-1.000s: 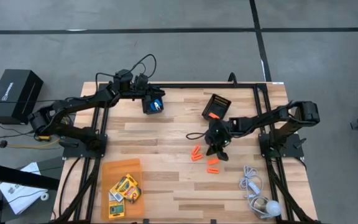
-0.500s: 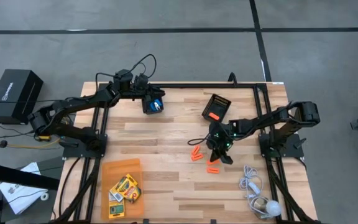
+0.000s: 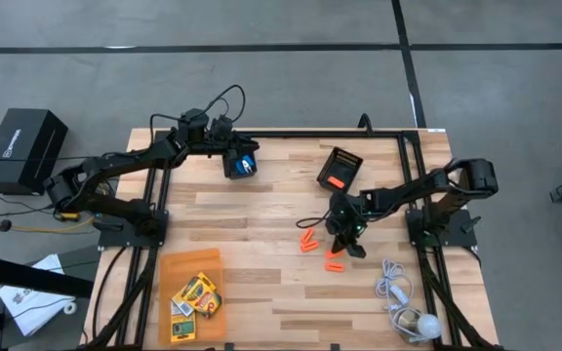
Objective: Pick & Place School Supplies
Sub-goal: Put the orange eraser into the right black bin
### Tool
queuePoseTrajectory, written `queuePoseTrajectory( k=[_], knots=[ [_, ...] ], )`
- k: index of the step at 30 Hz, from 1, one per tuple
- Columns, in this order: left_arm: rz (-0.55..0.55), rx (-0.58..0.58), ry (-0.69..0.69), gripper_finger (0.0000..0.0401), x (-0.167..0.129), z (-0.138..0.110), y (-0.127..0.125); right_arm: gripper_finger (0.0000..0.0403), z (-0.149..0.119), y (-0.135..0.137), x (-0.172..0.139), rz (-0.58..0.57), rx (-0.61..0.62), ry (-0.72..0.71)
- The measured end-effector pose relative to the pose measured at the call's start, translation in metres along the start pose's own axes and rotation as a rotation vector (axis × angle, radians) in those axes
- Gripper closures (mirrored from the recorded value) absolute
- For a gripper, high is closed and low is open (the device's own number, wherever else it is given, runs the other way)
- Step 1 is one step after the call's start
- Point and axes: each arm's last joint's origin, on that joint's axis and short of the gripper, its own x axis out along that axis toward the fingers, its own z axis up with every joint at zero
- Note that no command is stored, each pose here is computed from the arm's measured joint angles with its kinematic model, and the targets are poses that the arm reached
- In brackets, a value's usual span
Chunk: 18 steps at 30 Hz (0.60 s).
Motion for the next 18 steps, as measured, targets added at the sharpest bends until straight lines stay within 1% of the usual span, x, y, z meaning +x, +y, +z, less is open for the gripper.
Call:
queuePoseTrajectory(
  k=[10, 12, 14, 15, 18],
  knots=[
    [-0.001, 0.0, 0.002, 0.0329, 0.0, 0.0, 0.0, 0.0403, 0.007, -0.017, 0.013, 0.044, 0.032, -0.023],
    [-0.001, 0.0, 0.002, 0.0329, 0.0, 0.0, 0.0, 0.0403, 0.011, -0.02, 0.012, 0.03, 0.024, -0.034],
    [0.0, 0.0, 0.003, 0.0329, 0.0, 0.0, 0.0, 0.0403, 0.015, -0.025, 0.01, -0.053, 0.013, -0.047],
    [0.0, -0.001, 0.004, 0.0329, 0.0, 0.0, 0.0, 0.0403, 0.014, -0.027, 0.01, -0.039, 0.022, -0.048],
    [0.0, -0.002, 0.006, 0.0329, 0.0, -0.001, 0.0, 0.0403, 0.014, -0.032, 0.006, -0.06, 0.027, -0.054]
  ],
)
